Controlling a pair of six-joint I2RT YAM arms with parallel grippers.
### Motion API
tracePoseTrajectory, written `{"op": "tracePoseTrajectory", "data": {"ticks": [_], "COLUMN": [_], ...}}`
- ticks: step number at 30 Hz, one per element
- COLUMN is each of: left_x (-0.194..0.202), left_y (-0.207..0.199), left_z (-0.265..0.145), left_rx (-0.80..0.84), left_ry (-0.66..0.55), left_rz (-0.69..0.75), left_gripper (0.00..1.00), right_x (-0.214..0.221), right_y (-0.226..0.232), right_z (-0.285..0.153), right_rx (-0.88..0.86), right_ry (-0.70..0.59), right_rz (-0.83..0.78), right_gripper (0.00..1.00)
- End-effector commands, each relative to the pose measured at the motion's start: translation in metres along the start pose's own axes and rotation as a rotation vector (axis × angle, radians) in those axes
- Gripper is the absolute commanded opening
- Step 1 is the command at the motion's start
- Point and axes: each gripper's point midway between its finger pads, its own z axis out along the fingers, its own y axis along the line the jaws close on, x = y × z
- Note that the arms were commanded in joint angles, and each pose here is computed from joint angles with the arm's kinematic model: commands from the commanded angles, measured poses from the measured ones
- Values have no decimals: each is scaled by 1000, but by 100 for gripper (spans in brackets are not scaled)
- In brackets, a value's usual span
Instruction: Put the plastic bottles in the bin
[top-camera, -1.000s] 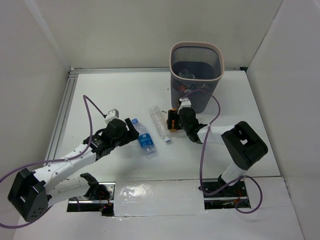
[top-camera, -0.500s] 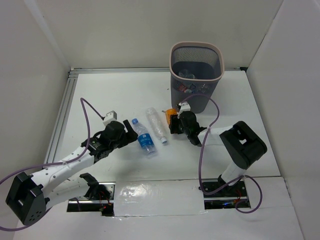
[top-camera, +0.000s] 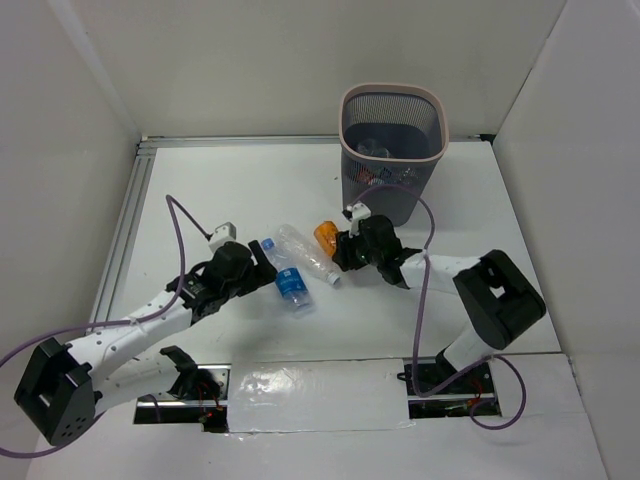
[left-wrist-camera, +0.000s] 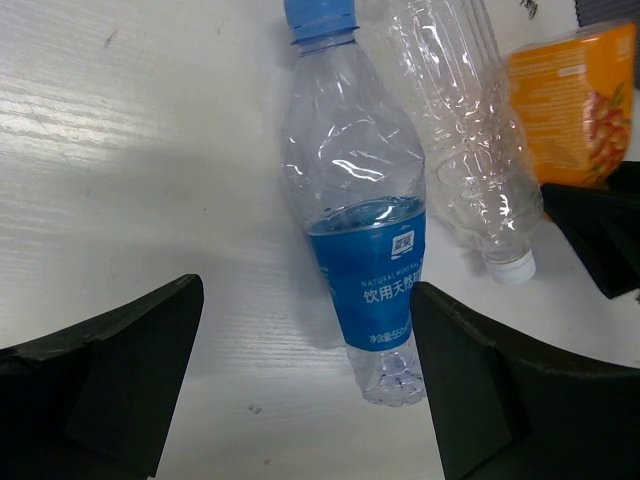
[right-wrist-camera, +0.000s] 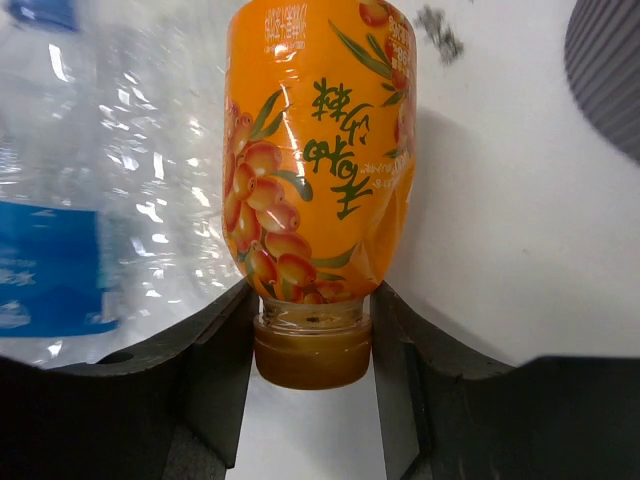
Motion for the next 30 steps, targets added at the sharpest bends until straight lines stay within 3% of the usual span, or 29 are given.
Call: {"op": "tracePoseTrajectory", "data": {"ticks": [1, 16, 20, 30], "left_x": [-8, 2, -2, 8], "left_y": [-15, -24, -36, -48], "left_z": [1, 21, 23, 47], "left_rx": [46, 58, 96, 109], "left_ry": [-24, 16, 13, 64], "left_rz": [7, 32, 47, 108], "left_gripper": [97, 100, 100, 100], "right_x": [-55, -180, -250, -339], "right_y": [16, 78, 70, 24], "right_z": [-27, -126, -151, -189], "right_rx": [-60, -243, -119, 65], "right_ry": [-131, -455, -583, -717], "right_rz": [-96, -525, -518, -444], "right_gripper": [11, 7, 7, 7]}}
